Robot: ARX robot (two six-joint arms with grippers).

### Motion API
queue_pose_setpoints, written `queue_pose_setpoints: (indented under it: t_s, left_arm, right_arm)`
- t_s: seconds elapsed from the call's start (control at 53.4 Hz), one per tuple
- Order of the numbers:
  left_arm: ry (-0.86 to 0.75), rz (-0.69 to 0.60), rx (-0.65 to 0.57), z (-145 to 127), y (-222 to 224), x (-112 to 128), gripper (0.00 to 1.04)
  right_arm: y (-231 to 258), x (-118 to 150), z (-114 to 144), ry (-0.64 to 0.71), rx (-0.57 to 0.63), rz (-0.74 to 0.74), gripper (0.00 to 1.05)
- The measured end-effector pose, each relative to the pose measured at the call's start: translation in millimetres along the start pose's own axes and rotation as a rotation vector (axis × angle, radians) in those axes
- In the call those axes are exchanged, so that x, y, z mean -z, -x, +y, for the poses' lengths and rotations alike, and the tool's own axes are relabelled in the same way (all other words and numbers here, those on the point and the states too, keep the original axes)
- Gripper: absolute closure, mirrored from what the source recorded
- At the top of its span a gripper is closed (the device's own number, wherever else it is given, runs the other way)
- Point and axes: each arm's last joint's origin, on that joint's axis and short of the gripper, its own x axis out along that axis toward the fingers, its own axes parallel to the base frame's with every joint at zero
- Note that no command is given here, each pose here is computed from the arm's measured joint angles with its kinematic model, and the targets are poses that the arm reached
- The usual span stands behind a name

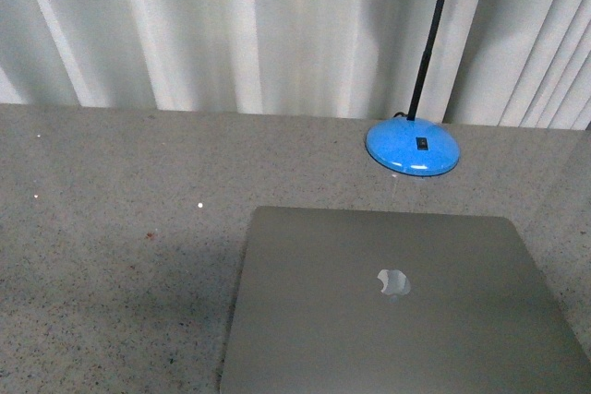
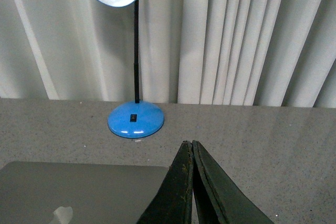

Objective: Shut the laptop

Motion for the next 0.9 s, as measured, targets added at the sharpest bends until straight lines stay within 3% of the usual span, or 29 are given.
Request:
queue_pose_setpoints:
  t_s: [0.898]
  left_arm:
    - [0.000,-0.016,0.000,0.0,27.6,-4.8,1.01]
  right_arm:
    - [24.0,-3.0,0.0,0.000,0.000,-0.014,1.02]
